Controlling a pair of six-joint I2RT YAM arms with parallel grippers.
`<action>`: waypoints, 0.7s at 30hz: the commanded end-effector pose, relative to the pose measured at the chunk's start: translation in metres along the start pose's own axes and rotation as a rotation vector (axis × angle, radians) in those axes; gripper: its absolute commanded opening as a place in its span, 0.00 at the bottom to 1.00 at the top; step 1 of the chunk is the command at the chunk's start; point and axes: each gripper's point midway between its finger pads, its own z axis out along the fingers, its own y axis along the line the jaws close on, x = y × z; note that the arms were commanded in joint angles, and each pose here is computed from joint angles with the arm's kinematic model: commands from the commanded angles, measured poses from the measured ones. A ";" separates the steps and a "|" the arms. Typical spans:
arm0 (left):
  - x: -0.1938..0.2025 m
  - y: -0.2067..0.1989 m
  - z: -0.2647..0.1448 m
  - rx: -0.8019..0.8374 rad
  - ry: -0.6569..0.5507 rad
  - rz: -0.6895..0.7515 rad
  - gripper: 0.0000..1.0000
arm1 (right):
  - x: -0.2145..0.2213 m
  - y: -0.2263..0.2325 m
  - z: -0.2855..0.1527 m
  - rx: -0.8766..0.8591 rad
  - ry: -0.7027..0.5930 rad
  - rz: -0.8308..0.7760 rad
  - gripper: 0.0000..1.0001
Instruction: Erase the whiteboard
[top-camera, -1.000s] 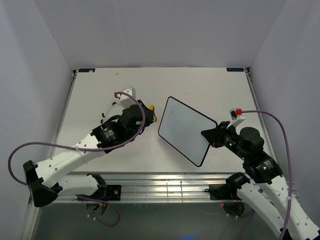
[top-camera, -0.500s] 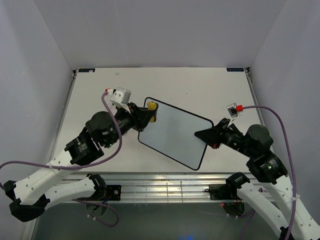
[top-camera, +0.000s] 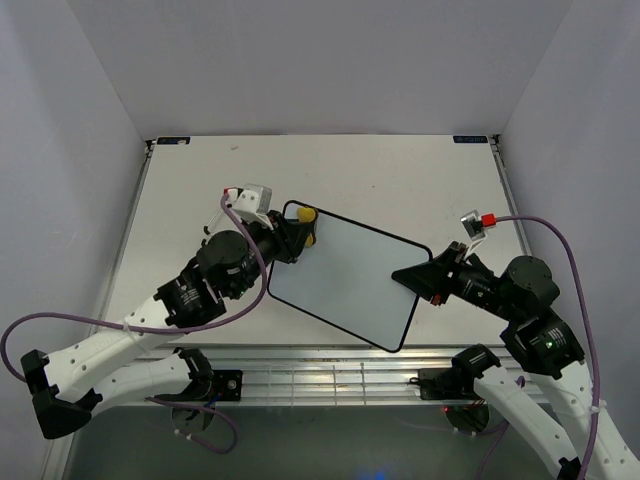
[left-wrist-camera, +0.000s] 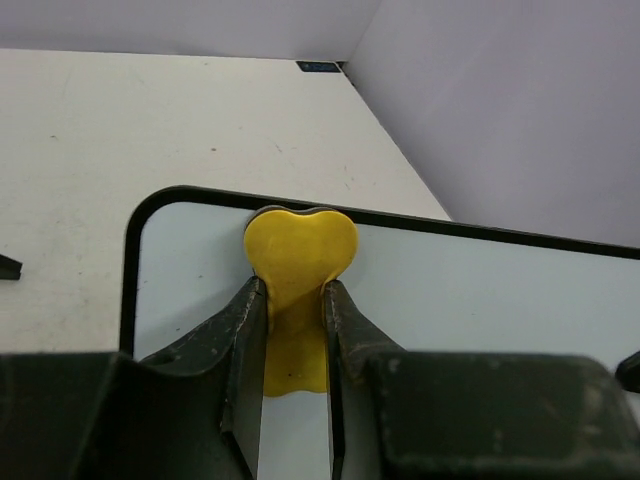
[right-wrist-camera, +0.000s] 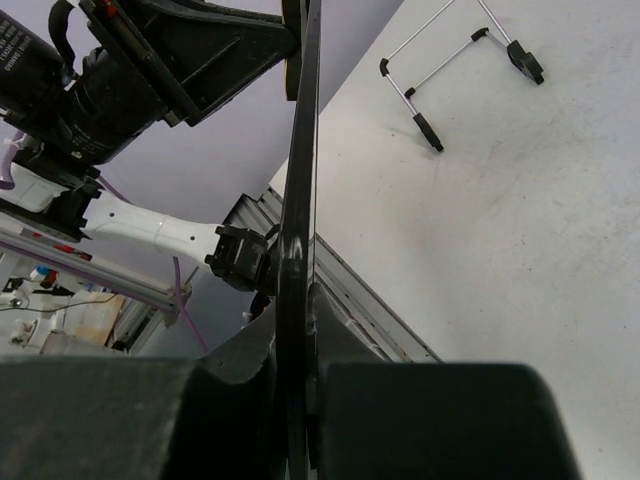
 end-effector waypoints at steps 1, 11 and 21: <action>-0.009 0.024 -0.009 -0.105 -0.071 -0.021 0.00 | -0.045 0.077 -0.028 -0.235 -0.159 -0.111 0.08; 0.003 0.026 -0.011 -0.073 -0.052 0.032 0.00 | -0.060 0.087 -0.038 -0.210 -0.203 -0.145 0.08; 0.032 -0.027 0.004 0.151 -0.006 -0.006 0.00 | -0.063 0.097 -0.034 -0.277 -0.198 -0.124 0.08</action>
